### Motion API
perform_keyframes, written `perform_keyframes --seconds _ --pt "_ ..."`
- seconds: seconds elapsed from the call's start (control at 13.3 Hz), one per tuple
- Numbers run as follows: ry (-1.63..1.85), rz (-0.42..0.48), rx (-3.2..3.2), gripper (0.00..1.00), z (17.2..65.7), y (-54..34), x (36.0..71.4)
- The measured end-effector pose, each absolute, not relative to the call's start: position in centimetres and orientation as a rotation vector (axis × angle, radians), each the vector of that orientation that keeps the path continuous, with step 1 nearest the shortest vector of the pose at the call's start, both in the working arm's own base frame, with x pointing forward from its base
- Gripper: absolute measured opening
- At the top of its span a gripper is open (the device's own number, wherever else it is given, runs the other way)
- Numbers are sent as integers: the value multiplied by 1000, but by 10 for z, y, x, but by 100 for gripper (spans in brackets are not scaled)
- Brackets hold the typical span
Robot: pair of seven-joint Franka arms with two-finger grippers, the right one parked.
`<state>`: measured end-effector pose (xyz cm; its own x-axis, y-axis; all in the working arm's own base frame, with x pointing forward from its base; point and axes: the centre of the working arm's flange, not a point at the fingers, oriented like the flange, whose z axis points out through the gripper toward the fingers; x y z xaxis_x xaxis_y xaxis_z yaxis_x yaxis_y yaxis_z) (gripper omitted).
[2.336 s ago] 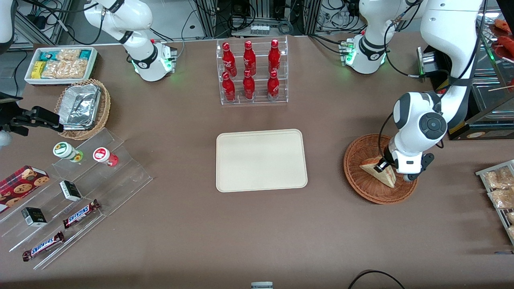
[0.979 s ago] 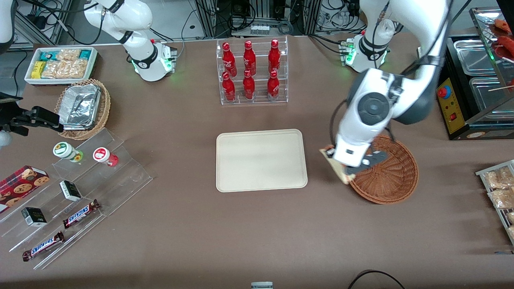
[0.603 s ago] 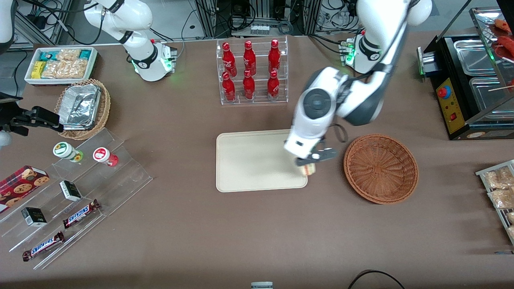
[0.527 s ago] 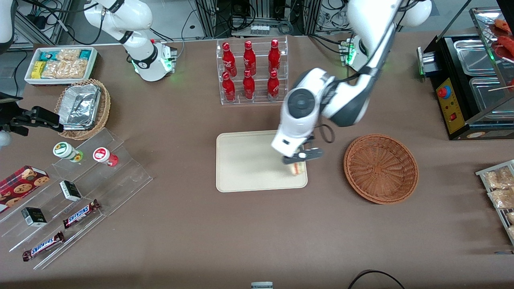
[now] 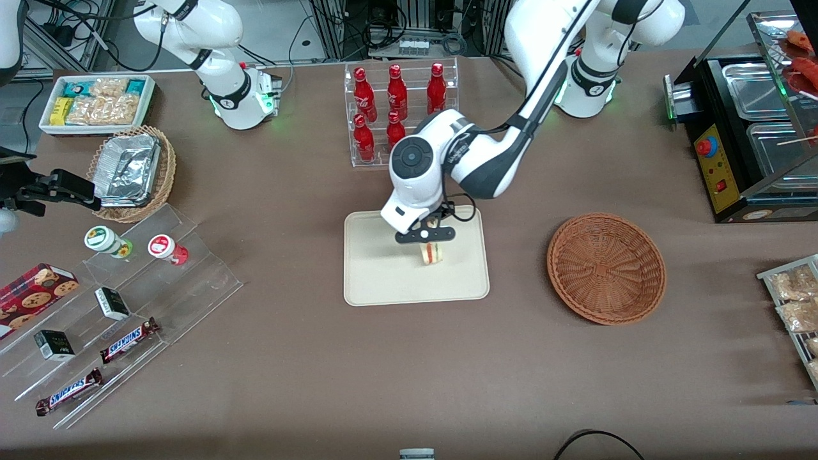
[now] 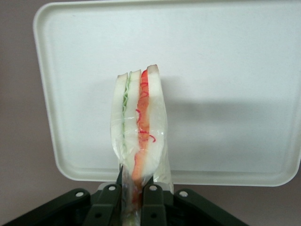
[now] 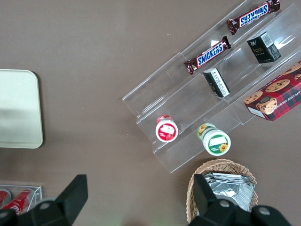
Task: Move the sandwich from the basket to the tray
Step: 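Lift the sandwich and carry it over the cream tray, then lower the sandwich onto the tray and open the left gripper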
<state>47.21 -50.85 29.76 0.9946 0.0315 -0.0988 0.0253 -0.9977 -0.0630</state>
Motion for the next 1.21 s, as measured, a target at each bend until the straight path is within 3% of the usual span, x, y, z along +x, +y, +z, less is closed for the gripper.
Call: perform_keyframes --seconds 0.53,0.83,1.21 --pt "67 54 -3061 15 248 -534 474" --pt "80 51 -3052 15 239 -536 476" --pt "75 27 -3064 63 251 -539 482"
